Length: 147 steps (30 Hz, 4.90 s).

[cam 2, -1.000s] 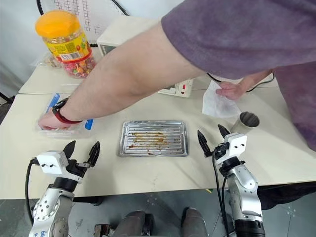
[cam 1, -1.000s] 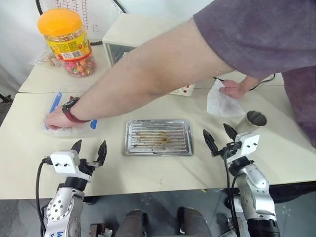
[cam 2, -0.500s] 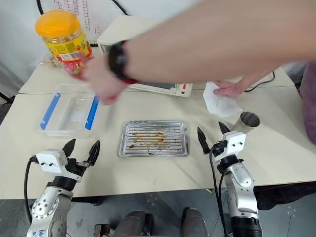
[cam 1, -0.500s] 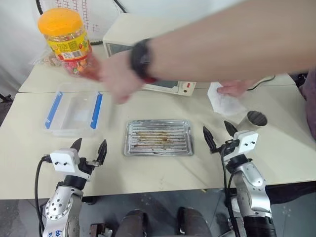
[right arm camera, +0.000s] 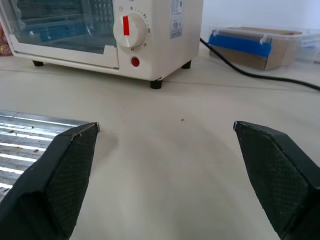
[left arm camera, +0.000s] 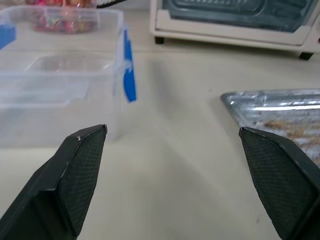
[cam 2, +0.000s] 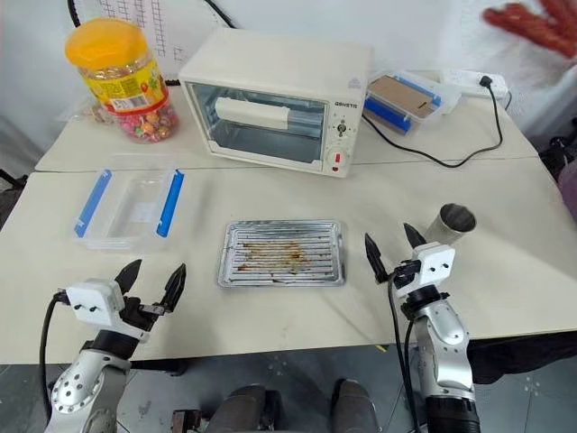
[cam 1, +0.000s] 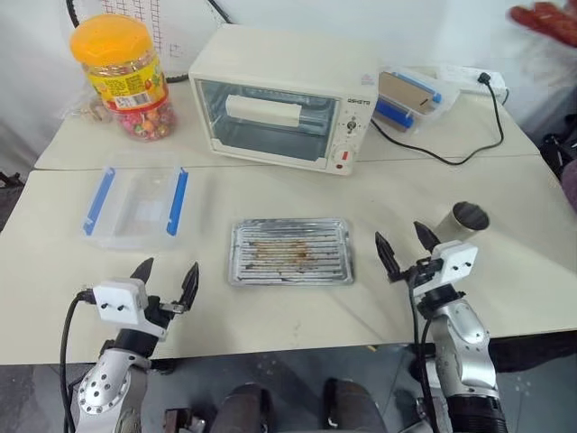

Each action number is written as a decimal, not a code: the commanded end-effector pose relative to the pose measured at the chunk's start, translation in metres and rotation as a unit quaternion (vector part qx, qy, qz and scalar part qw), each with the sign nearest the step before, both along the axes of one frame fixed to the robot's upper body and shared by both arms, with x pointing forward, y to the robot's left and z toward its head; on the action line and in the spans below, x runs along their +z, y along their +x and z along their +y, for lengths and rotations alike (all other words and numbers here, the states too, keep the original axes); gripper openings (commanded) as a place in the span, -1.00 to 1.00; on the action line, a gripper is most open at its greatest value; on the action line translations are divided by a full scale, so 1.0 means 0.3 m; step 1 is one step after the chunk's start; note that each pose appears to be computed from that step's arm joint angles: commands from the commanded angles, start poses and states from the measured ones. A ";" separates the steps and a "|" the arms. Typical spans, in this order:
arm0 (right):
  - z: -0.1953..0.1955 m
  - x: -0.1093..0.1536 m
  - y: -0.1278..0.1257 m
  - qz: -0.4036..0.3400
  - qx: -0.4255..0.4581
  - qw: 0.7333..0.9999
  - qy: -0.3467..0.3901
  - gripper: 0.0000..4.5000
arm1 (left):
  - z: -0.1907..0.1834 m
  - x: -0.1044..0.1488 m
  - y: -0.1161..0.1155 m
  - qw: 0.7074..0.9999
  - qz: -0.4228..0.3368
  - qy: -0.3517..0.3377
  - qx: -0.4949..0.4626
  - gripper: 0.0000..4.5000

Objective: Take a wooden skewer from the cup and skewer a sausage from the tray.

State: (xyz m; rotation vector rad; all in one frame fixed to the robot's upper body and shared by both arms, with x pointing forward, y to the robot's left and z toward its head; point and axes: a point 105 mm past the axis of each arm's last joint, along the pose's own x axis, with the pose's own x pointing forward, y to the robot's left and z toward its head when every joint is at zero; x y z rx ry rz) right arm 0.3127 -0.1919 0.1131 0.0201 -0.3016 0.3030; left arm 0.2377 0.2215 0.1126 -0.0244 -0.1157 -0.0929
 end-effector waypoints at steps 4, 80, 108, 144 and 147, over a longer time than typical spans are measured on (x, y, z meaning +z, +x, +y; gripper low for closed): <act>-0.031 0.050 -0.013 -0.029 -0.008 1.000 -0.002 1.00 | -0.004 0.057 -0.015 0.999 -0.038 -0.006 0.003 1.00; 0.010 0.029 -0.064 -0.014 0.008 0.999 -0.034 1.00 | -0.018 0.008 0.024 0.998 -0.049 -0.028 0.007 1.00; -0.001 0.025 -0.091 -0.007 -0.004 0.999 -0.036 1.00 | -0.011 -0.003 0.012 0.999 -0.037 -0.027 -0.004 1.00; -0.001 0.025 -0.085 -0.017 0.005 0.999 -0.042 1.00 | -0.004 -0.004 0.018 0.999 -0.039 -0.020 -0.006 1.00; -0.001 0.029 -0.084 -0.018 0.005 0.999 -0.042 1.00 | -0.007 -0.005 0.020 0.999 -0.038 -0.020 -0.008 1.00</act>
